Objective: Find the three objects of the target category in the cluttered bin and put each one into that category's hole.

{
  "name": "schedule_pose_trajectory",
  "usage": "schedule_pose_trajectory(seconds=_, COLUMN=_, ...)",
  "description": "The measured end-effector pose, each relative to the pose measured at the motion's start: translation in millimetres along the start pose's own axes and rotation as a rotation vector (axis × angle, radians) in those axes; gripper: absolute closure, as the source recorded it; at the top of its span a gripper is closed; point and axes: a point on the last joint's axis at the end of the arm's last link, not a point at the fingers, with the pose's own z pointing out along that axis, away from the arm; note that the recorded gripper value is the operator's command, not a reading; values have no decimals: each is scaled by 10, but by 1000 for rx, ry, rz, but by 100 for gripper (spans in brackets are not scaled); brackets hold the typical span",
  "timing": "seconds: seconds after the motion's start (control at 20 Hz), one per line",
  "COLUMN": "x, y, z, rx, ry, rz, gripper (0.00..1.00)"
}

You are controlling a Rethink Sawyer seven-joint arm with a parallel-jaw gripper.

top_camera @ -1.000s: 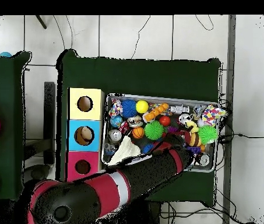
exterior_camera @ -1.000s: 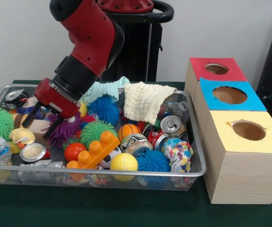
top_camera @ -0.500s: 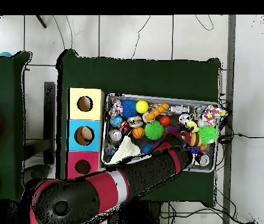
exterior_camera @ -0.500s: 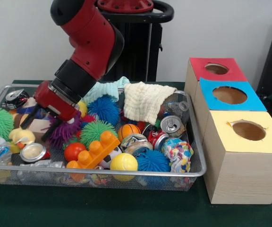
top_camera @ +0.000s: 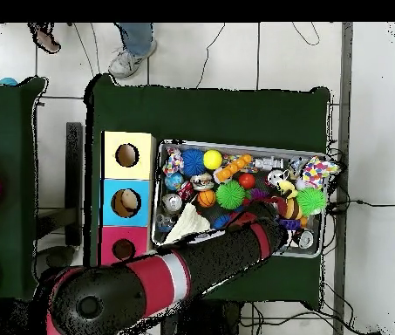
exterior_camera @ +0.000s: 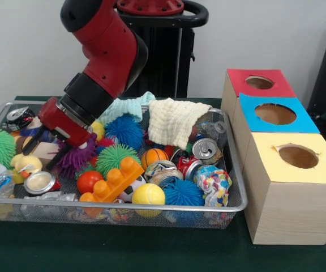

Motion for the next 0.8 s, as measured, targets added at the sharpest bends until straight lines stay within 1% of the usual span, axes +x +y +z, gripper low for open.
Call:
schedule_pose_trajectory(seconds=0.25, x=4, y=8, z=13, rx=19, ry=1, rz=-9, gripper=0)
schedule_pose_trajectory(seconds=0.8, x=21, y=32, z=100, rx=46, ry=5, rz=-14, gripper=0)
